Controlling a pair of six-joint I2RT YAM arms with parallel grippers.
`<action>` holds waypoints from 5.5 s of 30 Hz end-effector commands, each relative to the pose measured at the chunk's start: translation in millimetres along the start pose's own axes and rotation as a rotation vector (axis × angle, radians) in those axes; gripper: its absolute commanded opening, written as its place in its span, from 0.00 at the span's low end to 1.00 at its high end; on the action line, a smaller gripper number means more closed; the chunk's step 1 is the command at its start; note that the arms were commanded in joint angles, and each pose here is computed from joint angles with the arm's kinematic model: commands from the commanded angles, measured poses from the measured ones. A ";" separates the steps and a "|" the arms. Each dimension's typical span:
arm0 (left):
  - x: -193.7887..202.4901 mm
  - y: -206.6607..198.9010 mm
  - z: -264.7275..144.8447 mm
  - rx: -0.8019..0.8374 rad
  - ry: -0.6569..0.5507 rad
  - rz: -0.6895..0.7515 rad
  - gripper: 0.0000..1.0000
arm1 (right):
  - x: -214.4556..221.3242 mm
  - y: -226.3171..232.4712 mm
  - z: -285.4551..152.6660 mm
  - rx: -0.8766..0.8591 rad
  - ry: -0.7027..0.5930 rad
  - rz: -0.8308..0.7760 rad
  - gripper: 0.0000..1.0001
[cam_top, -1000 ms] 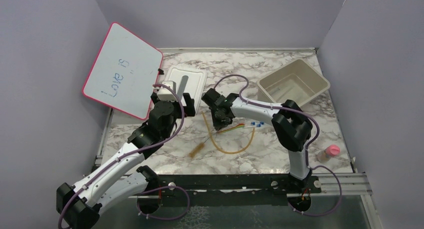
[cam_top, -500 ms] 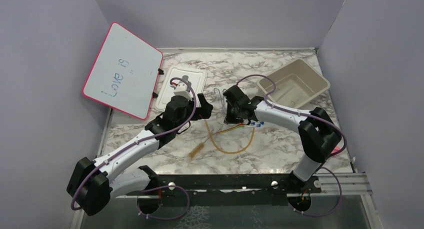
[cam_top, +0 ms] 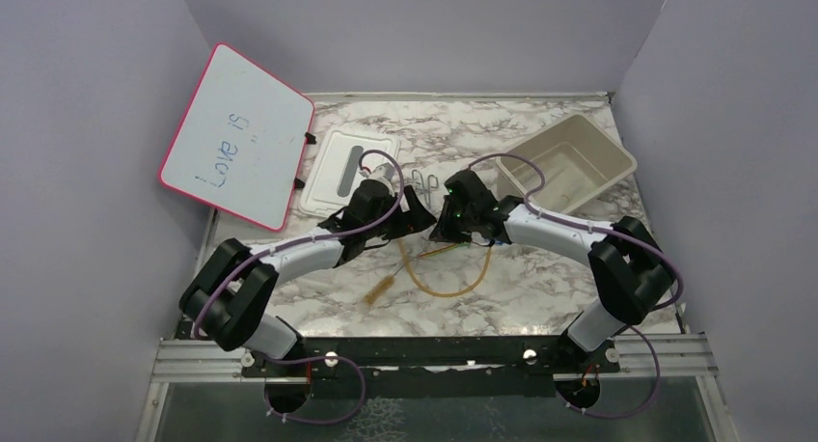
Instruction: Organize the chemistry lab equipment
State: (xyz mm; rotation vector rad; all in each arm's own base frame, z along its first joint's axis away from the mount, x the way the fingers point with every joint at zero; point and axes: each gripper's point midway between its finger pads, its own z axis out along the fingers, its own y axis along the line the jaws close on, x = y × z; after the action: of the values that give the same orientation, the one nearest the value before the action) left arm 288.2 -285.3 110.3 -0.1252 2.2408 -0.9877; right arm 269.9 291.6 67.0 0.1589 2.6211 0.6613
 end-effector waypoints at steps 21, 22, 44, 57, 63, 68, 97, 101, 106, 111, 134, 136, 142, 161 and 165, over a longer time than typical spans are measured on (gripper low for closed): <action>12.4 -5.2 41.7 0.078 0.084 -0.087 0.50 | 4.7 18.8 -13.6 -0.157 0.008 0.050 0.01; 12.6 -5.7 42.3 0.080 0.086 -0.086 0.50 | 5.2 19.7 -14.0 -0.161 0.011 0.046 0.01; 10.0 -18.2 38.9 0.150 0.095 -0.024 0.00 | -10.0 20.8 -39.5 -0.202 -0.081 -0.004 0.24; -25.4 -78.1 -18.9 0.361 -0.021 0.198 0.00 | -84.7 28.5 -118.5 -0.185 -0.441 0.126 0.62; -34.8 -97.7 -45.6 0.429 -0.068 0.241 0.00 | -113.4 61.3 -120.9 -0.220 -0.462 0.129 0.64; -34.6 -101.3 -53.9 0.443 -0.070 0.237 0.00 | -126.7 84.1 -124.9 -0.290 -0.482 0.108 0.65; -83.9 -95.4 -101.9 0.239 -0.256 0.374 0.73 | -188.1 42.3 -154.8 -0.171 -0.604 0.145 0.10; -100.4 -91.2 -120.1 0.152 -0.298 0.458 0.75 | -217.3 -11.2 -181.9 -0.057 -0.688 0.186 0.10; -123.2 -82.0 -144.1 0.027 -0.365 0.579 0.75 | -245.3 -90.9 -211.8 0.120 -0.768 0.264 0.10; -133.2 -67.4 -157.6 -0.060 -0.420 0.644 0.79 | -250.6 -161.1 -216.0 0.281 -0.778 0.363 0.10; -114.8 -34.5 -135.5 -0.116 -0.384 0.675 0.81 | -253.5 -249.9 -66.6 0.381 -0.520 0.629 0.13; -113.4 -32.1 -132.8 -0.121 -0.377 0.676 0.81 | -250.7 -253.4 -56.8 0.385 -0.497 0.641 0.14; -112.1 -29.5 -128.2 -0.124 -0.370 0.667 0.81 | -244.7 -255.3 -40.6 0.356 -0.477 0.672 0.18; -109.3 -23.7 -122.9 -0.128 -0.354 0.669 0.81 | -259.2 -242.6 -66.9 0.361 -0.519 0.570 0.54; -109.1 -22.4 -121.9 -0.128 -0.351 0.669 0.81 | -266.6 -230.6 -65.8 0.306 -0.503 0.503 0.59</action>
State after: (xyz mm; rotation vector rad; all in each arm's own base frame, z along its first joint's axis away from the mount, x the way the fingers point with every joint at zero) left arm 288.6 -190.2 243.5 0.3559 1.8378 -0.4265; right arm 465.6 -4.8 77.3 1.1040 2.1973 0.2337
